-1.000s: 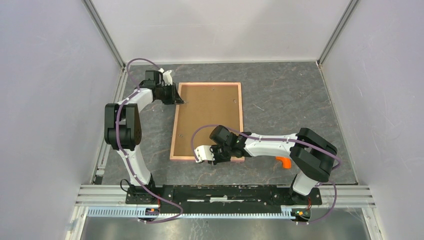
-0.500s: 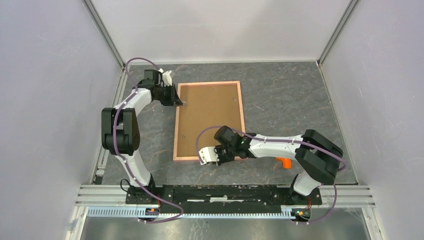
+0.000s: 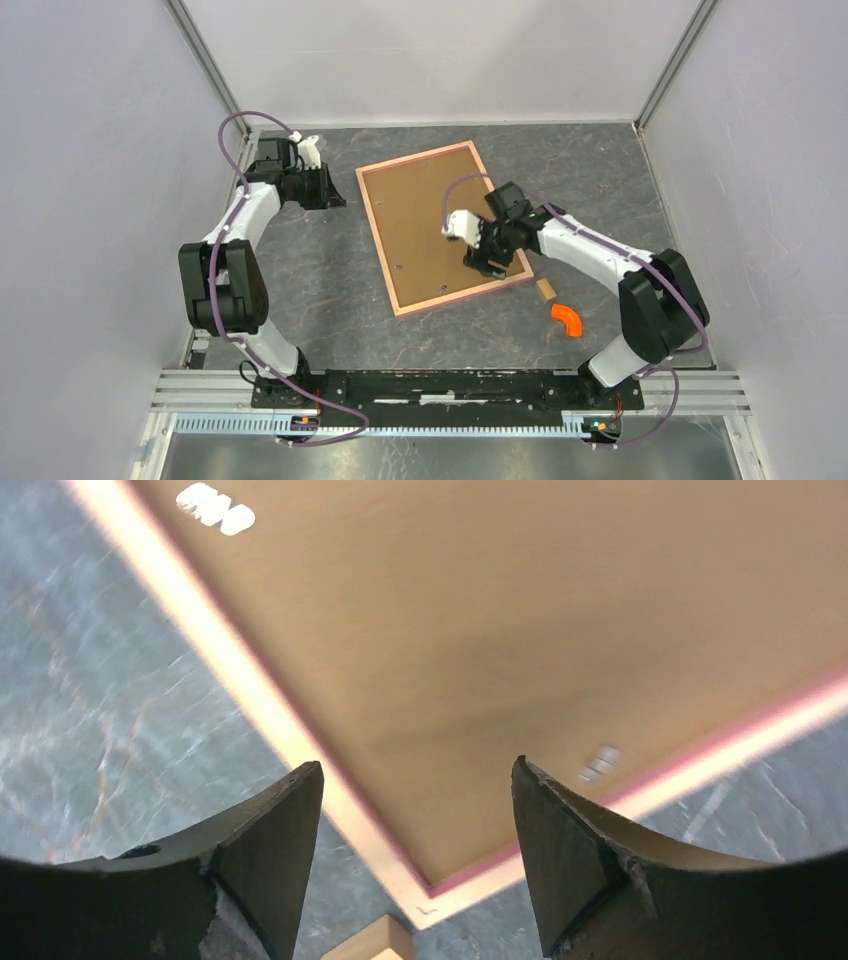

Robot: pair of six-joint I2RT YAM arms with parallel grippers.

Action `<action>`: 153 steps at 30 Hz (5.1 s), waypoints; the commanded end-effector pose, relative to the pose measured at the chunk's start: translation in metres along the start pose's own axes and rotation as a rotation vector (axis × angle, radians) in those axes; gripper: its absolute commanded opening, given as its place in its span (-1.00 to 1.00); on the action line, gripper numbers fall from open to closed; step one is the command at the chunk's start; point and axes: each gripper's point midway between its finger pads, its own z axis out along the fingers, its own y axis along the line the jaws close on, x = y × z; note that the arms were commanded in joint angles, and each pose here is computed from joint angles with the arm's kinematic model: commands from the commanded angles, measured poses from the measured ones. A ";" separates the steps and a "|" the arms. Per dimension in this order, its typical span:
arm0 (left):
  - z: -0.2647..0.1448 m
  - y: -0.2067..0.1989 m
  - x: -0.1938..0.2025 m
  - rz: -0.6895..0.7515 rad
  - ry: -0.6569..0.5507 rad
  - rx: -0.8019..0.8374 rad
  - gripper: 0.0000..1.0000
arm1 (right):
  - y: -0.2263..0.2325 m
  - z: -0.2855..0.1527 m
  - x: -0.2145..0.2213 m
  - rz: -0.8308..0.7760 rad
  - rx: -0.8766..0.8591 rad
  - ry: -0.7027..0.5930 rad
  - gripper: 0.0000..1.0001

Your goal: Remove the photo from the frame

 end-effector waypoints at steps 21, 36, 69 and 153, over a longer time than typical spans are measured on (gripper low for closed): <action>-0.026 -0.006 -0.013 0.116 -0.056 -0.022 -0.96 | -0.179 -0.002 0.034 0.751 0.331 -0.229 0.25; -0.031 0.090 0.011 -0.176 -0.046 0.002 -0.94 | -0.117 0.042 0.037 0.880 0.078 -0.263 0.03; -0.046 0.188 0.114 -0.398 0.097 -0.054 -0.04 | -0.095 0.026 0.027 0.841 0.035 -0.318 0.00; -0.034 0.250 0.107 0.364 0.460 -0.334 0.57 | -0.090 0.018 0.019 0.738 -0.019 -0.330 0.11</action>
